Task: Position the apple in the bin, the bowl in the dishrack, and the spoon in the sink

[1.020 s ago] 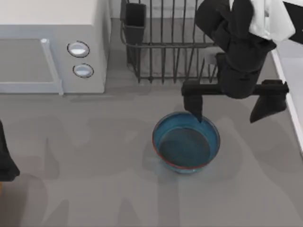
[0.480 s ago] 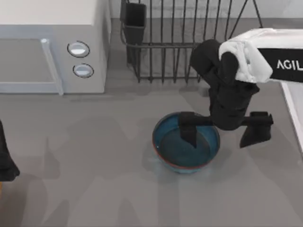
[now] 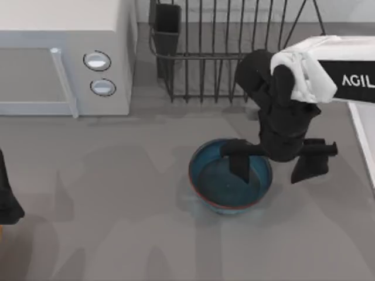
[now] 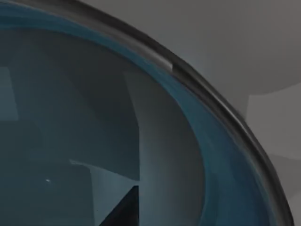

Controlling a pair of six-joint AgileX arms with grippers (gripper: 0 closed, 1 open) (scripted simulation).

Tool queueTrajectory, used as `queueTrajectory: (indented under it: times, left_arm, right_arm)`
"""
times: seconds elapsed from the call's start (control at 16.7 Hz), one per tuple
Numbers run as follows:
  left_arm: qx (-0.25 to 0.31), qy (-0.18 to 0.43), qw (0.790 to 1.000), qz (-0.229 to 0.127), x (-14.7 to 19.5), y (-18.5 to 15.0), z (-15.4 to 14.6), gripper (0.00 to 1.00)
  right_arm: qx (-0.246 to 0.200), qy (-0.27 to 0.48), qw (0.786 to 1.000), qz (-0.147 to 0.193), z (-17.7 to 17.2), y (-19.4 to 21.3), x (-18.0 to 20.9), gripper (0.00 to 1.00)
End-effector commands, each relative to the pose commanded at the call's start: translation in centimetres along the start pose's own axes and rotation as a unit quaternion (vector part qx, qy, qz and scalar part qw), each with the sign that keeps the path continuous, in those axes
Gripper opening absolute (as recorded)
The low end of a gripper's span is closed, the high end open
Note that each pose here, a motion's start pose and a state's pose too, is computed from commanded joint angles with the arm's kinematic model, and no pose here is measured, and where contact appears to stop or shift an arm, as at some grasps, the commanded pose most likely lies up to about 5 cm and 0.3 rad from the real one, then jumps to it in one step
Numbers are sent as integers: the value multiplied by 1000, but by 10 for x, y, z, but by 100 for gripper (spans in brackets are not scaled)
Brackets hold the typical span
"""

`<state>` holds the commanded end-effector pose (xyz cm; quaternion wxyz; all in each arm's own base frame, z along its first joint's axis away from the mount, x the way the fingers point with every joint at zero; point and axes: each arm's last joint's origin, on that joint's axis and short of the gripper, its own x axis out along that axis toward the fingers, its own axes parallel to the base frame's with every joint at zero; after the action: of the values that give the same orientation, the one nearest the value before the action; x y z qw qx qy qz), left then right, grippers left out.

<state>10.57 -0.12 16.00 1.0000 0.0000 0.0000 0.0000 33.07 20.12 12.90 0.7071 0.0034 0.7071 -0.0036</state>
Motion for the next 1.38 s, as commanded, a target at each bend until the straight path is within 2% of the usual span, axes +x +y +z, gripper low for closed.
queueTrajectory:
  times: [0.48, 1.08, 1.38]
  left_arm:
    - [0, 0, 1000, 0, 0, 0, 0, 100]
    - [0, 0, 1000, 0, 0, 0, 0, 100]
    - [0, 0, 1000, 0, 0, 0, 0, 100]
  right_arm:
    - [0, 0, 1000, 0, 0, 0, 0, 2]
    - [0, -1, 1000, 0, 0, 0, -2, 0]
    - [2, 0, 1000, 0, 5, 2, -44, 0]
